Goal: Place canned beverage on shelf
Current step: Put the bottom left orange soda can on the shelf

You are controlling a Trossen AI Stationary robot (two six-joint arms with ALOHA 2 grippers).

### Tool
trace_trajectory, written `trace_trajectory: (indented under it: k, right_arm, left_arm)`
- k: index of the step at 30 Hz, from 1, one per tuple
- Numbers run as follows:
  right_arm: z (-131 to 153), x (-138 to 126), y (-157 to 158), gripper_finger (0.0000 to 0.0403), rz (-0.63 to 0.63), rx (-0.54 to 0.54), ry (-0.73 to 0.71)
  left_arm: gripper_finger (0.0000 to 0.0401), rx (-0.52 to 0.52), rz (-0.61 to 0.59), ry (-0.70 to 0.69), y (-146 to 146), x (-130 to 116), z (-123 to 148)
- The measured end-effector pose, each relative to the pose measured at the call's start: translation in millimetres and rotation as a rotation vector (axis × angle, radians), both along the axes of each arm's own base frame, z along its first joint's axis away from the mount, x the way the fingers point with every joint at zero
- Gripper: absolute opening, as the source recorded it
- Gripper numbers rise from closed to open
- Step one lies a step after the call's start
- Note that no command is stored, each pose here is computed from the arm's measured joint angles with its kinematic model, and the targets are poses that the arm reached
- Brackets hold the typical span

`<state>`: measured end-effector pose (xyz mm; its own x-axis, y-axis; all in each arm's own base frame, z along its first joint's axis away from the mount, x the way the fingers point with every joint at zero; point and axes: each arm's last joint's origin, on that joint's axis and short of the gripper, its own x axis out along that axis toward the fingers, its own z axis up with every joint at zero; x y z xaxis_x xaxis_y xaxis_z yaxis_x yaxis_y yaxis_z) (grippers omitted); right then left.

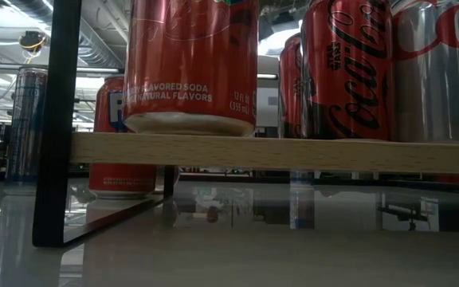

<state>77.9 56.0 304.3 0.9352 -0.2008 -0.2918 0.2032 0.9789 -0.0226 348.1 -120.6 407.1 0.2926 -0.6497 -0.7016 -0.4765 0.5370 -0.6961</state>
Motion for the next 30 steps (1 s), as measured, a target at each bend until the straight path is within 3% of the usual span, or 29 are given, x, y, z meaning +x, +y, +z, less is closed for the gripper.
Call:
trace_trajectory:
  k: [5, 15, 30]
  right_arm:
    - [0.0, 0.0, 0.0, 0.0347, 0.000, 0.000, 0.000]
    - [0.1, 0.0, 0.0, 0.0347, 0.000, 0.000, 0.000]
    - [0.0, -0.1, -0.2, 0.0347, -0.002, -0.001, 0.000]
  left_arm:
    - [0.0275, 0.087, 0.026, -0.153, 17.6, 11.9, 2.9]
    - [0.0275, 0.419, 0.047, -0.223, 55.5, 15.4, -3.8]
    - [0.0275, 0.628, -0.226, -0.124, 69.1, 29.9, -42.8]
